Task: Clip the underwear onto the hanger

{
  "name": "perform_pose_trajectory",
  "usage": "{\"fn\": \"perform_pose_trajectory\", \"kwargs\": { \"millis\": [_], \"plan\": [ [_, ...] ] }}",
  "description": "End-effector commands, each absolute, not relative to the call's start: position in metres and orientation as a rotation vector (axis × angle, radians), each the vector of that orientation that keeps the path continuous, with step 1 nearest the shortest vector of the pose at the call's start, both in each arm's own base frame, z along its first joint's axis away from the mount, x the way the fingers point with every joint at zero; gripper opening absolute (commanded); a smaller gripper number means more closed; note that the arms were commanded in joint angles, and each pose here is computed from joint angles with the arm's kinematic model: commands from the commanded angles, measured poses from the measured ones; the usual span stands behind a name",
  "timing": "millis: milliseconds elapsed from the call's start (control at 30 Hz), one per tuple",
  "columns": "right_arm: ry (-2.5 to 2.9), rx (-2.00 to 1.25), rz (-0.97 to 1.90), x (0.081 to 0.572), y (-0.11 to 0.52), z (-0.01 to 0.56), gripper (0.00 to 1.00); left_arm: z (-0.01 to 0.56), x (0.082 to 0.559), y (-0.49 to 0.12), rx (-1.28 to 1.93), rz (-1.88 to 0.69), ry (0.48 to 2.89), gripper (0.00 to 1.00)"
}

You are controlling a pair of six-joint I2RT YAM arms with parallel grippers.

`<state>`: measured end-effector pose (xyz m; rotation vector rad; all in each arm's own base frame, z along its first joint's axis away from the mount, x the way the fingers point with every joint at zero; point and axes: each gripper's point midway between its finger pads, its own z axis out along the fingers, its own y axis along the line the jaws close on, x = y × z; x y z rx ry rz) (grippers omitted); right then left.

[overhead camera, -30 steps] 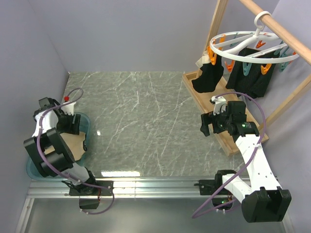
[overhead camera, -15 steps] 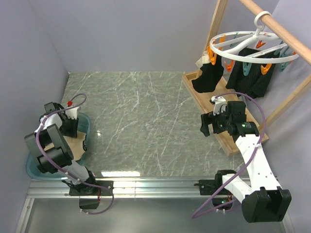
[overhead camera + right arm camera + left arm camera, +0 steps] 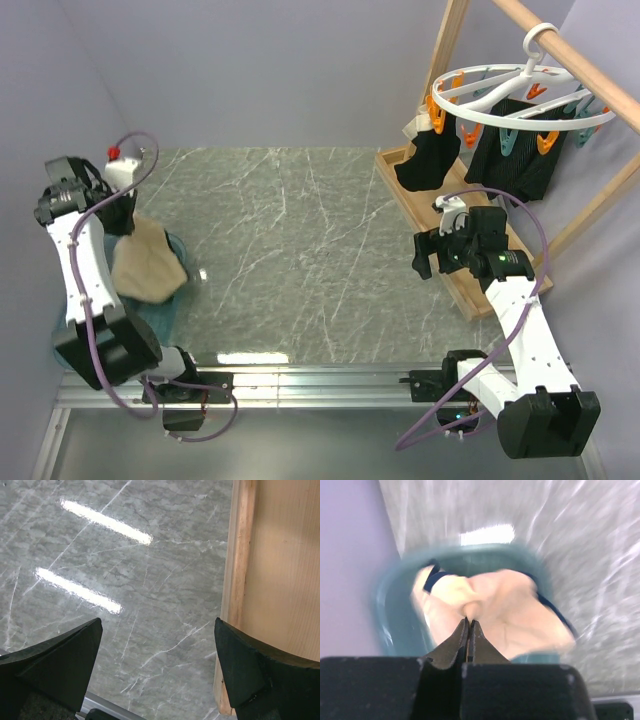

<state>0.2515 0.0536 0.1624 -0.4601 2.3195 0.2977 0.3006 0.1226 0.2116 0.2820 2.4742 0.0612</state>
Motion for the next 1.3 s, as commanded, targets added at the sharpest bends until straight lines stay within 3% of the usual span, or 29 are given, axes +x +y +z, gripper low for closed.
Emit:
{"fn": "perform_pose_trajectory", "kwargs": {
  "millis": [0, 133, 333, 533, 667, 900, 1033, 1267],
  "plan": [
    [2.248, -0.463, 0.315, 0.260, 0.060, 0.185, 1.00, 0.258, 0.284, 0.053, 0.423, -0.152, 2.374, 0.00],
    [2.243, -0.453, 0.324, 0.261, 0.061, 0.186, 1.00, 0.311, 0.295, -0.008, 0.550, -0.233, 2.182, 0.00],
    [2.228, -0.451, 0.312, 0.262, 0.060, 0.194, 1.00, 0.369, 0.295, -0.118, 0.721, -0.616, 1.959, 0.00],
    [2.218, -0.461, 0.293, 0.257, 0.058, 0.200, 1.00, 0.356, 0.235, -0.218, 1.082, -1.127, 1.753, 0.00],
    [2.230, -0.461, 0.273, 0.252, 0.055, 0.197, 1.00, 0.328, 0.190, -0.259, 1.283, -1.350, 1.589, 0.07],
    [2.241, -0.472, 0.267, 0.249, 0.054, 0.197, 1.00, 0.275, 0.177, -0.270, 1.410, -1.573, 1.522, 0.02],
    [2.251, -0.483, 0.305, 0.247, 0.059, 0.194, 1.00, 0.235, 0.216, -0.253, 1.423, -1.564, 1.522, 0.01],
    [2.253, -0.508, 0.364, 0.248, 0.071, 0.192, 1.00, 0.197, 0.295, -0.192, 1.180, -1.483, 1.725, 0.02]
  ]
}}
